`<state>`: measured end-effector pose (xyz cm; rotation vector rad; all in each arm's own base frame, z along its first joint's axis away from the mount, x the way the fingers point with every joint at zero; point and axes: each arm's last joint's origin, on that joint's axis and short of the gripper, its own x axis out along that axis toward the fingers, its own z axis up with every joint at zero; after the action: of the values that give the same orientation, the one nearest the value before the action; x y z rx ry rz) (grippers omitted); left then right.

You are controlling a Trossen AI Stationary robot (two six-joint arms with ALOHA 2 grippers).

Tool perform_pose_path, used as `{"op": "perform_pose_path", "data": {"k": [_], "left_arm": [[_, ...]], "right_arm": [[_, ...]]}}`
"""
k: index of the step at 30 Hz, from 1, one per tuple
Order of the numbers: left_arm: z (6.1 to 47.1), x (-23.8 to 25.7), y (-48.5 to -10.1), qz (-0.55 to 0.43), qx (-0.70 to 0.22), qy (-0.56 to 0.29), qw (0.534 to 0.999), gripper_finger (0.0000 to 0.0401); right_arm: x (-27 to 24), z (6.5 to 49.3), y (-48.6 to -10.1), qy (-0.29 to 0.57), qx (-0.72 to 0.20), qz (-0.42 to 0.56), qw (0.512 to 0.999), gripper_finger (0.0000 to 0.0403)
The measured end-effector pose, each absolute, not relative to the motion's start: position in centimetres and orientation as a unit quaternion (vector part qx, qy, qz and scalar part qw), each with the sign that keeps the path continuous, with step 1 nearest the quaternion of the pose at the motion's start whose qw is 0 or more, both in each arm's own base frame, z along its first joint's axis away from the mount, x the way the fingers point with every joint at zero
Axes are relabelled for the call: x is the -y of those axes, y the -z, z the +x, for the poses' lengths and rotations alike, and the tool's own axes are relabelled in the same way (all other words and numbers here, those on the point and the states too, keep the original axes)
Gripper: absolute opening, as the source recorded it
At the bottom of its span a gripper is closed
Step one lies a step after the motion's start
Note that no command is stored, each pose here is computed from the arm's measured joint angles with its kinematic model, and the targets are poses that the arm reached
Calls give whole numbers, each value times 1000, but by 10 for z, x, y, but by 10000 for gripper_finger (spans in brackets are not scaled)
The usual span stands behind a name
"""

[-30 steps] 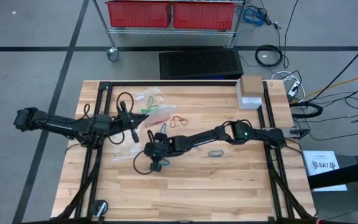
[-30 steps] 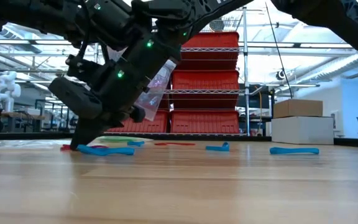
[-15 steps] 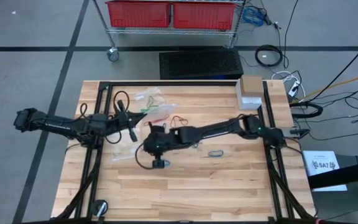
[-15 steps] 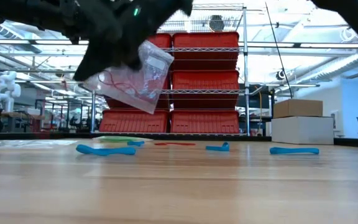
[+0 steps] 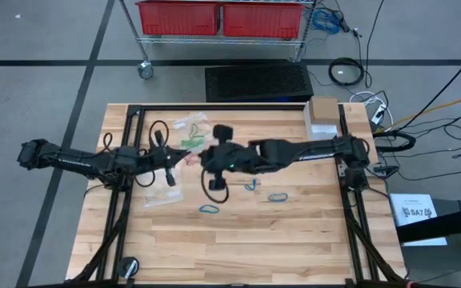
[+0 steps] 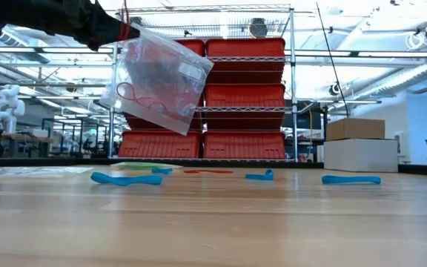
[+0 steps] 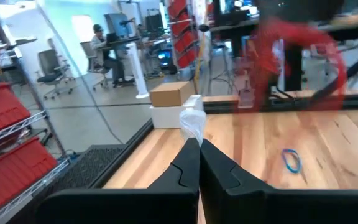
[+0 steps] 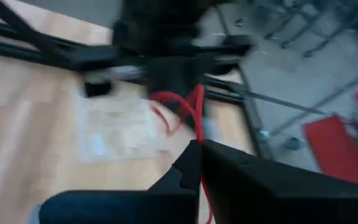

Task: Sort rubber bands
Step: Put the red rubber band into the open transparent zip bag

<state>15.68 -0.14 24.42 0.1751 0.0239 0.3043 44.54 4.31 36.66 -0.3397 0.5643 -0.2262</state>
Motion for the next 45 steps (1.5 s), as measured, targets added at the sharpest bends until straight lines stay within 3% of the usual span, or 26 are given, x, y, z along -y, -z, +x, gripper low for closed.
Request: {"op": "perform_pose_path", "data": {"k": [8, 29, 45], "left_arm": [[157, 2, -242, 100, -22, -144, 984, 0], [157, 2, -243, 99, -21, -145, 984, 0], [156, 0, -242, 101, -27, -173, 979, 0]], "right_arm": [[-22, 431, -383, 182, -281, -191, 923, 0], [-24, 428, -376, 183, -312, -172, 916, 0], [-30, 426, -376, 235, -302, -143, 913, 0]]}}
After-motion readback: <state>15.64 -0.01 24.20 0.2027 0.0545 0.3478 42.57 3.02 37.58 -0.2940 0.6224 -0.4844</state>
